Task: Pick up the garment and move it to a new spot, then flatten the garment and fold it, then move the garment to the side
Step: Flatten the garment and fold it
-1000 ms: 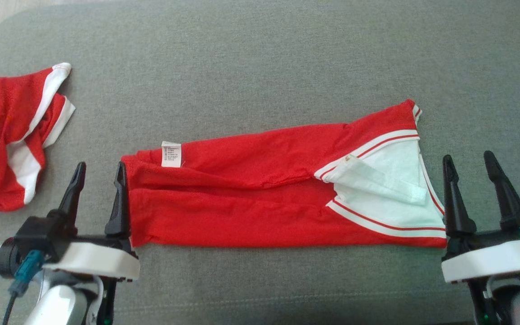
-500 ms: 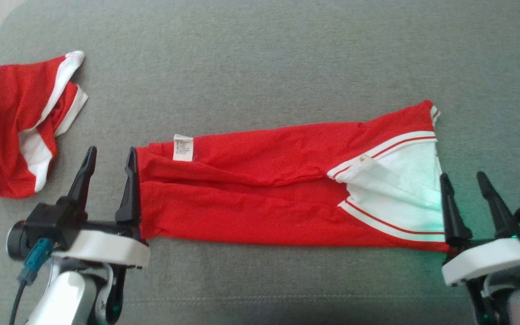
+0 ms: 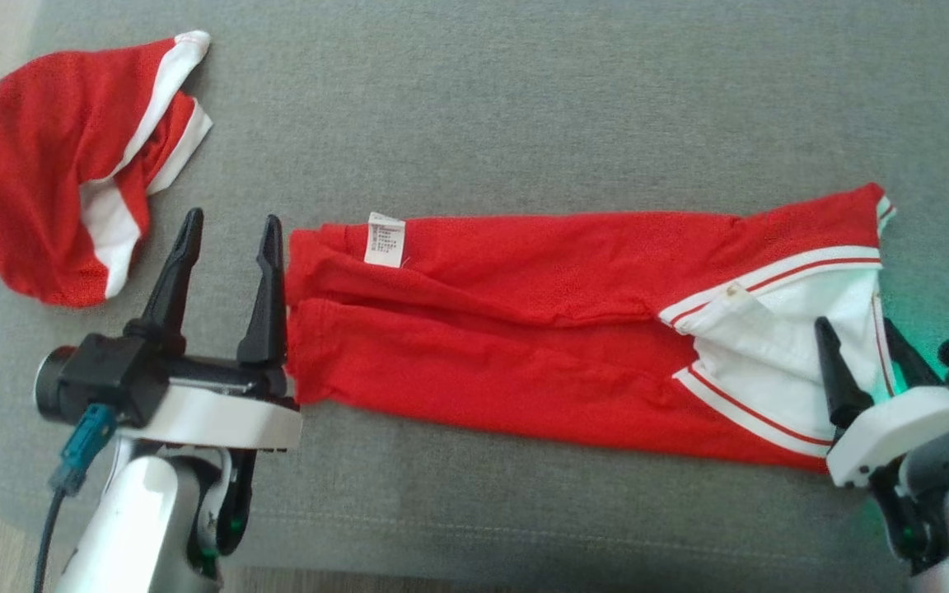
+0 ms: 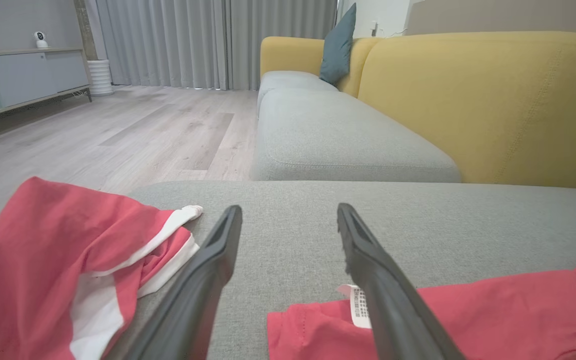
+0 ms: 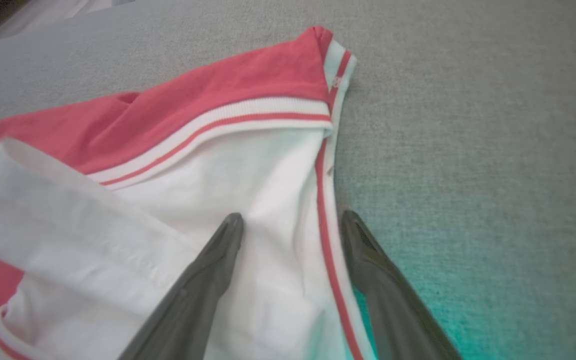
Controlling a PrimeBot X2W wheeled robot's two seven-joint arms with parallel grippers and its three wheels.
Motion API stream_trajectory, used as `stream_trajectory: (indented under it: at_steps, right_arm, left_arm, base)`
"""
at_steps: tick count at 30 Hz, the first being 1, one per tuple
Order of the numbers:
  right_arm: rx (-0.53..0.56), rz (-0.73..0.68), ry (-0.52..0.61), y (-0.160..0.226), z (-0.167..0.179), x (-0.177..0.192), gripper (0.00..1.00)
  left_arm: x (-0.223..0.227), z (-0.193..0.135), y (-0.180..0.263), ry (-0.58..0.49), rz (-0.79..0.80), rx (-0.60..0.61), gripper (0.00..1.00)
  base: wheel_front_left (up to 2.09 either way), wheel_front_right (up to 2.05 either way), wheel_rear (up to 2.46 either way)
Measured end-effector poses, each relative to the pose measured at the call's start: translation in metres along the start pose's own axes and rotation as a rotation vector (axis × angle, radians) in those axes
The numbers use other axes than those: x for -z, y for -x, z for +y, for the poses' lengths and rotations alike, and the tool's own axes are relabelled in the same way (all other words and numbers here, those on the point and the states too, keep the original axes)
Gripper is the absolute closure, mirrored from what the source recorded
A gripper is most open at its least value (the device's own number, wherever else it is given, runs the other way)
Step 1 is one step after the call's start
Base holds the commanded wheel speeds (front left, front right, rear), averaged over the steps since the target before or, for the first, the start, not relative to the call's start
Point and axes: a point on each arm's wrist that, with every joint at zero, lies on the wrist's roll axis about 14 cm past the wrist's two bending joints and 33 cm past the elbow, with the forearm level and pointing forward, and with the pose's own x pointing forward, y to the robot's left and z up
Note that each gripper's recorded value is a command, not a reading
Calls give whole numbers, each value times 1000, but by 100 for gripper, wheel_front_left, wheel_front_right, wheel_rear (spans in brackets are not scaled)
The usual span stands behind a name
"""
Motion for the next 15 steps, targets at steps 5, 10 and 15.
stream_trajectory:
  at_steps: [5, 10, 15]
  right_arm:
    - [-8, 71, -27, -9, 1, 3, 0]
    - [-32, 91, -59, -8, 6, 0, 100]
    - [-34, 64, -74, 3, 6, -4, 100]
  left_arm:
    - [-2, 2, 0, 6, -11, -7, 0]
    - [-8, 5, 1, 0, -30, -15, 0]
    - [-14, 4, 0, 1, -49, -17, 0]
  base:
    - [0, 0, 0]
    - [0, 0, 0]
    - [0, 0, 0]
